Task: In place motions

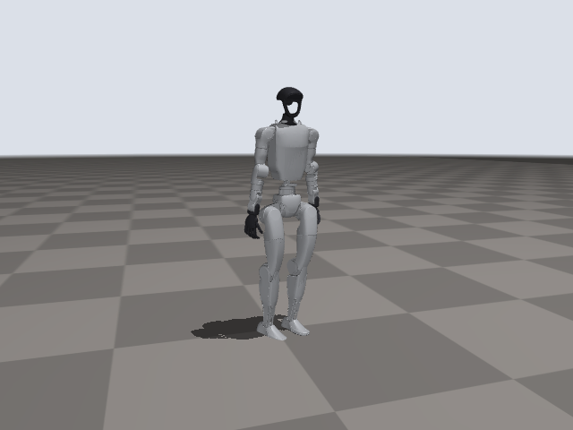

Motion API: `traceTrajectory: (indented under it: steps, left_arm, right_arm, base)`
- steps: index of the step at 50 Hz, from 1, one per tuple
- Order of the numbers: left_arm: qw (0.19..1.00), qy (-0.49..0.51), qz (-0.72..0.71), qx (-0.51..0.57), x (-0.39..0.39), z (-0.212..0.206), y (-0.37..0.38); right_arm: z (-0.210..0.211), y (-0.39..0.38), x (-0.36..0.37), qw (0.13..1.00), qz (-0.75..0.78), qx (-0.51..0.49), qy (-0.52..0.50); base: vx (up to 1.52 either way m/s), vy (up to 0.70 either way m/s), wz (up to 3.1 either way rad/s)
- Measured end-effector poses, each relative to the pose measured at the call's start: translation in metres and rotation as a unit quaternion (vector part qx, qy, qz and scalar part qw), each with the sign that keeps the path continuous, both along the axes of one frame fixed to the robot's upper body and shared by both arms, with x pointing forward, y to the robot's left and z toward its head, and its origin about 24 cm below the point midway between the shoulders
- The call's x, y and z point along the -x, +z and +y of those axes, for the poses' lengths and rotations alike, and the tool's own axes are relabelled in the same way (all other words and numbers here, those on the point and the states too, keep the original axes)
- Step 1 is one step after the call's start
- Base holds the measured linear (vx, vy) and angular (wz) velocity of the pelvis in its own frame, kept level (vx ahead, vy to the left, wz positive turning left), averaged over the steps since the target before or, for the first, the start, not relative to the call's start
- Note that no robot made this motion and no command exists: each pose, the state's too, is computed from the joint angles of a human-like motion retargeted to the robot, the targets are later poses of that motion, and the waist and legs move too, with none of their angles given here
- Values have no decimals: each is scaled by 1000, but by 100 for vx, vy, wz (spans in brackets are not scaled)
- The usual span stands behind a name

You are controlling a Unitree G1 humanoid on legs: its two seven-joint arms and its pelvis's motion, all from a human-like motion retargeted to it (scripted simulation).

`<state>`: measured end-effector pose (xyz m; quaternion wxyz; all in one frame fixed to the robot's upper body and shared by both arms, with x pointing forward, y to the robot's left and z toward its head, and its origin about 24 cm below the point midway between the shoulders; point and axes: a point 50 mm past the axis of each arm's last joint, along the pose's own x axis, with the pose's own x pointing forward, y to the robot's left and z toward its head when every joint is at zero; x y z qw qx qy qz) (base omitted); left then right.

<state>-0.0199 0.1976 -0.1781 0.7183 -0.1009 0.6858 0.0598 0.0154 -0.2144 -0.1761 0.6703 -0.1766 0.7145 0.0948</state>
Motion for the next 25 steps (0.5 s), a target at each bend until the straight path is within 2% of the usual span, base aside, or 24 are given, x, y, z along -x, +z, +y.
traceTrajectory:
  steps: [13, 25]
  left_arm:
    - [1000, 3, 12, 22, 7, -9, -1]
    - [999, -6, 31, 36, 26, -19, 0]
  right_arm:
    - [-9, 2, 10, 999, 13, 14, -43]
    - [-11, 2, 7, 999, 8, 15, -40]
  base:
    - [8, 1, 19]
    - [-3, -4, 47]
